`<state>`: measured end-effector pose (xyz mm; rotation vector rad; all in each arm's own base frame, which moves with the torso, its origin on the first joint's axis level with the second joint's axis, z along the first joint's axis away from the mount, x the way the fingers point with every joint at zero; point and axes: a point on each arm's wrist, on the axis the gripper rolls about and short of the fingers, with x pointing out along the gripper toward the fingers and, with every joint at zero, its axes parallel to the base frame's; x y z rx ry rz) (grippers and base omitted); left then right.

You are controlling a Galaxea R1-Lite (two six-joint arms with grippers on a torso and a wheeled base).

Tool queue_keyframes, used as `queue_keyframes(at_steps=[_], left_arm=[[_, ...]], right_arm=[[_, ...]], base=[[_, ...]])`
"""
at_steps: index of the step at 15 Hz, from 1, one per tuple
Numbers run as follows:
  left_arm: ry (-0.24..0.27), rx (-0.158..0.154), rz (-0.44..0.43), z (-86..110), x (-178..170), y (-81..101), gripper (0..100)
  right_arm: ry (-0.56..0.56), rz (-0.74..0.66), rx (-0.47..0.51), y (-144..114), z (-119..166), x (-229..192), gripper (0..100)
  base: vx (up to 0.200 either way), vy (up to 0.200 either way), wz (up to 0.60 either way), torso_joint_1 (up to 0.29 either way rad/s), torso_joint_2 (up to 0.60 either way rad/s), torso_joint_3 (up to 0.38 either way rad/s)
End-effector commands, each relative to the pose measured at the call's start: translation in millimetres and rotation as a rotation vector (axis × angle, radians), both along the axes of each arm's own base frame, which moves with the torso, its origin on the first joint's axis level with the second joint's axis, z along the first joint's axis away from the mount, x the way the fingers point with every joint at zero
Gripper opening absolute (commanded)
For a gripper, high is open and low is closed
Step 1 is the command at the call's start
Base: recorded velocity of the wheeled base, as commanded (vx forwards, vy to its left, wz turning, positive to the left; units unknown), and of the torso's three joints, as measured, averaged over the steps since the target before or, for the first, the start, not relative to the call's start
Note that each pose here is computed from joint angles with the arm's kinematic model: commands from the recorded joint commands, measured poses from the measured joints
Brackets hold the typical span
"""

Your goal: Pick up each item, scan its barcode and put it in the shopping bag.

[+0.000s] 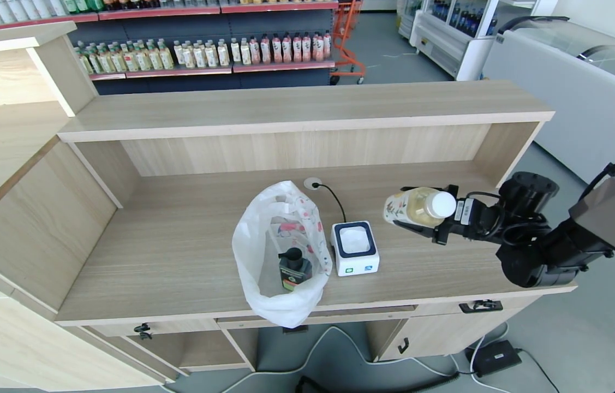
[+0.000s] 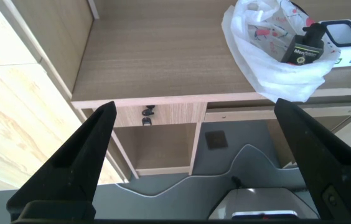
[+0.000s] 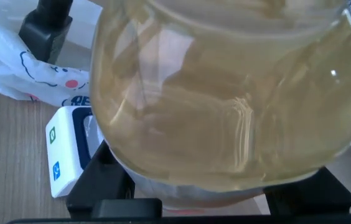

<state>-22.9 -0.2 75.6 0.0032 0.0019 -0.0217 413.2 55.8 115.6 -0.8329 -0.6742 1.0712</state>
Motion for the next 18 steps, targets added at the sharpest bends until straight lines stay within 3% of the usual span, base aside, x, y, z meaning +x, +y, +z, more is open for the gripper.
queue_keyframes(at_steps=[1, 18], left_arm=[[0.0, 0.0, 0.0, 0.0, 0, 0.0, 100], [0.0, 0.0, 0.0, 0.0, 0, 0.0, 100]], right_arm=[[0.001, 0.018, 0.0, 9, -4, 3, 0], [-0.007, 0.04, 0.006, 38, -33, 27, 0]], base=[[0.0, 0.0, 0.0, 0.0, 0.0, 0.0], [0.0, 0.0, 0.0, 0.0, 0.0, 0.0]])
